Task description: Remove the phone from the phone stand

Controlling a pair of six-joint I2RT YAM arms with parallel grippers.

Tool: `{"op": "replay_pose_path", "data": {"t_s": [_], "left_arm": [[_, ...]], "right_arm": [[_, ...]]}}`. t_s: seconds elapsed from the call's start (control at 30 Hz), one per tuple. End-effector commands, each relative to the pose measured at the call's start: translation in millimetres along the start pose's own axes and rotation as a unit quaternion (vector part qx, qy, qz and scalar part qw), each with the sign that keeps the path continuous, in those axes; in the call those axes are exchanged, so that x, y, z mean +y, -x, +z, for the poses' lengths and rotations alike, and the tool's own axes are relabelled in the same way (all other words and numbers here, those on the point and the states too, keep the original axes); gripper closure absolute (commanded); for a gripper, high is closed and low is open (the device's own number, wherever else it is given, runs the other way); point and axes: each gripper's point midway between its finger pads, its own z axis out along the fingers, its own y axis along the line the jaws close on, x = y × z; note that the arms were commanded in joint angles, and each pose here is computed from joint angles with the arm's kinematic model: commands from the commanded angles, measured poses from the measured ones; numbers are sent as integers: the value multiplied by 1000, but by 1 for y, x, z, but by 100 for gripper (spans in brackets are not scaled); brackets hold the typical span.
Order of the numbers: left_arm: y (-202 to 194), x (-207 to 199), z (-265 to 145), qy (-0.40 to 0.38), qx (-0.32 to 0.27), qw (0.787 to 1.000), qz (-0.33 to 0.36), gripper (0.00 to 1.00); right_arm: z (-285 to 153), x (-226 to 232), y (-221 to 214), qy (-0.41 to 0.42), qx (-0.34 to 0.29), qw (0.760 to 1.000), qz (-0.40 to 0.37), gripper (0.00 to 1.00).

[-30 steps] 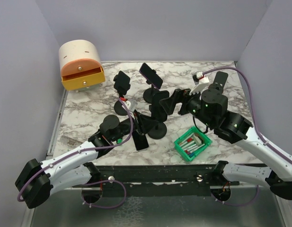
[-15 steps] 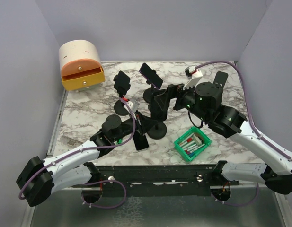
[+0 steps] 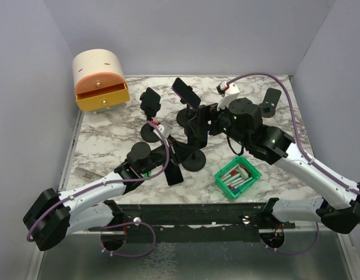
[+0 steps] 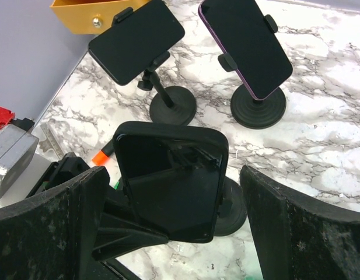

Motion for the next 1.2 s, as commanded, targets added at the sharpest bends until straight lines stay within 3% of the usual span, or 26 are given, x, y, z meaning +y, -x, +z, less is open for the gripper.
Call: {"op": "replay_pose_path", "data": {"t_s": [0.0,1.17], "left_arm": [[-14,15,-1,28,11,999,-14,100],[-17,15,-4,26,14,999,-15,100]], "right_arm": [[3,1,1,-6,9,1000,-19,0],[26,-3,-20,-51,77,996,-9,6]]}}
